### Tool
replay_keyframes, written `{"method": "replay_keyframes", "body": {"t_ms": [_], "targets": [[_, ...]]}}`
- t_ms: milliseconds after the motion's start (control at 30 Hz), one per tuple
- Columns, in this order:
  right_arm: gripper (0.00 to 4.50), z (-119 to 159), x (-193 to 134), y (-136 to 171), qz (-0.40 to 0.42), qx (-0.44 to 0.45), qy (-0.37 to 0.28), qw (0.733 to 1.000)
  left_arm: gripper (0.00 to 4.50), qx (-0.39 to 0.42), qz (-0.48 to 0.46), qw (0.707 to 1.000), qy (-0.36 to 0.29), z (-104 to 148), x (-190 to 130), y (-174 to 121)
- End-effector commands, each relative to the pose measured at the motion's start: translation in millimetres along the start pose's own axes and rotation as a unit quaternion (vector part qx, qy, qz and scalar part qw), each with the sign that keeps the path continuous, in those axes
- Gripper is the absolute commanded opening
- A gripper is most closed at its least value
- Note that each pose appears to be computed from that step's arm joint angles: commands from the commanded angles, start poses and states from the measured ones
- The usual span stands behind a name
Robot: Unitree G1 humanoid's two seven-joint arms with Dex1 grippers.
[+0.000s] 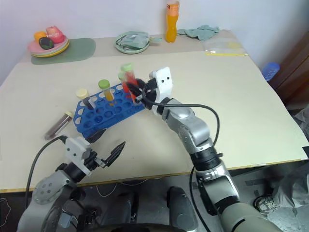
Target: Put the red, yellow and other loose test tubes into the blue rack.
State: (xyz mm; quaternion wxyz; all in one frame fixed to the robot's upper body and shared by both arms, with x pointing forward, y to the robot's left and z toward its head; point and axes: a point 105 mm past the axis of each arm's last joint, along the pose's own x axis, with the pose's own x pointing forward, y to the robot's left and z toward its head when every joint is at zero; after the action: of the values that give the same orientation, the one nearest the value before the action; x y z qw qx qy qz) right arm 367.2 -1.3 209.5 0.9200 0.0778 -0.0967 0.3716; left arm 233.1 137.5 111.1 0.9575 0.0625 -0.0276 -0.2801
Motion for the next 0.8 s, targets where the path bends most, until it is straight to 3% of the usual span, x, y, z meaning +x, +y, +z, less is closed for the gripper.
{"method": "replay_keyframes", "body": {"t_ms": [33, 800], "targets": [[0.77, 9, 8, 2, -0.007, -0.020, -0.057, 0.998, 4.50, 0.004, -0.002, 1.000, -0.022, 8, 5, -5], [0.77, -37, 29, -2, -0.044, -0.030, -0.043, 0.998, 4.50, 0.000, -0.005, 1.000, -0.021, 16, 3, -4]]}}
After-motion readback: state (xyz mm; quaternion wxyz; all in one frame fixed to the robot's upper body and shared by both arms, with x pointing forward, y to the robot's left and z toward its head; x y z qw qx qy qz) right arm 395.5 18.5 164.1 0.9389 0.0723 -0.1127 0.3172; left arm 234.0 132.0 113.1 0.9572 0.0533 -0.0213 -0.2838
